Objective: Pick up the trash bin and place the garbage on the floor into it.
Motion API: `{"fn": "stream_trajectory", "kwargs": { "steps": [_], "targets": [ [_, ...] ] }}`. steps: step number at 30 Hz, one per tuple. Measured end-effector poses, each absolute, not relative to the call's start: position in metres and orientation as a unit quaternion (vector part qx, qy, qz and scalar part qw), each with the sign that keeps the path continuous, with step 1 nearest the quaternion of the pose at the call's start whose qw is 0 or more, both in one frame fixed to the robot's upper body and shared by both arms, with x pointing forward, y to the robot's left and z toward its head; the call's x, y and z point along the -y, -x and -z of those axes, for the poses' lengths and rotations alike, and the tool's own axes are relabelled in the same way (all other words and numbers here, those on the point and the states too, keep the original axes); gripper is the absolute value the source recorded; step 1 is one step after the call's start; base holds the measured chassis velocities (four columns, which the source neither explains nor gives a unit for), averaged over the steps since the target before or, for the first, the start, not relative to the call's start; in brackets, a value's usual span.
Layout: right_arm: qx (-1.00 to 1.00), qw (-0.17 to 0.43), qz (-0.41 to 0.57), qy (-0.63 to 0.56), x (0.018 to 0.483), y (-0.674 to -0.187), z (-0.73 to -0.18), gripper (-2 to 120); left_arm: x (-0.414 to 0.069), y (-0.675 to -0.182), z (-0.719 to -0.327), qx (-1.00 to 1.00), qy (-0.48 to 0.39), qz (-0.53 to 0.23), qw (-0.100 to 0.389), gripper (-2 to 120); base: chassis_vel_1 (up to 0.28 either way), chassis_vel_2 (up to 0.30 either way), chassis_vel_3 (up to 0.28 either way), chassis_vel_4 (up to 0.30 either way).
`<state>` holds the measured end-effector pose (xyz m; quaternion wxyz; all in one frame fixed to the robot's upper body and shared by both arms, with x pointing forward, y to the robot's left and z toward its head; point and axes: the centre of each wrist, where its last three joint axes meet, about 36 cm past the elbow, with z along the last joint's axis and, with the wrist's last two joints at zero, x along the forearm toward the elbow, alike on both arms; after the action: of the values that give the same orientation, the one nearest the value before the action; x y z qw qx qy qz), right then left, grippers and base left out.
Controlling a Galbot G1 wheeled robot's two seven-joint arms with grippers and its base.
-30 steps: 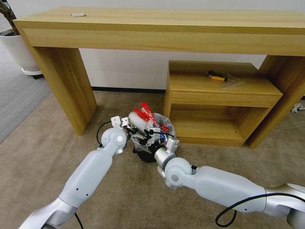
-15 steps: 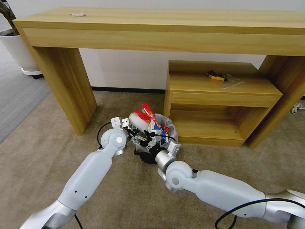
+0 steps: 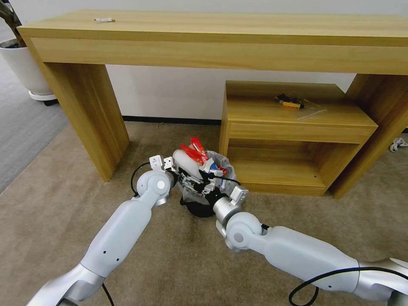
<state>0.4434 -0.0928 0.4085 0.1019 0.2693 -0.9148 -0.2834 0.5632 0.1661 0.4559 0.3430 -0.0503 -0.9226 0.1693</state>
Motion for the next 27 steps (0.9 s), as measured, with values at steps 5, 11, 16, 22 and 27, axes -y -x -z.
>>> {"fn": "stream_trajectory", "kwargs": {
  "steps": [5, 11, 16, 22, 27],
  "targets": [
    [0.913, 0.093, 0.291, -0.272, 0.092, -0.447, -0.413, 100, -0.163, -0.562, -0.454, 0.922, 0.052, -0.167, 0.345, 0, 0.000, 0.000, 0.000, 0.000],
    [0.912, 0.079, 0.296, -0.272, 0.092, -0.454, -0.423, 100, -0.162, -0.561, -0.452, 0.921, 0.052, -0.168, 0.347, 0, 0.000, 0.000, 0.000, 0.000],
    [0.913, 0.066, 0.301, -0.267, 0.095, -0.459, -0.431, 100, -0.164, -0.560, -0.451, 0.922, 0.050, -0.166, 0.347, 0, 0.000, 0.000, 0.000, 0.000],
    [0.917, 0.039, 0.302, -0.256, 0.101, -0.470, -0.453, 100, -0.165, -0.560, -0.451, 0.922, 0.049, -0.165, 0.347, 0, 0.000, 0.000, 0.000, 0.000],
    [0.926, 0.029, 0.286, -0.245, 0.111, -0.473, -0.457, 100, -0.168, -0.561, -0.451, 0.924, 0.047, -0.161, 0.344, 0, 0.000, 0.000, 0.000, 0.000]
  ]
}}
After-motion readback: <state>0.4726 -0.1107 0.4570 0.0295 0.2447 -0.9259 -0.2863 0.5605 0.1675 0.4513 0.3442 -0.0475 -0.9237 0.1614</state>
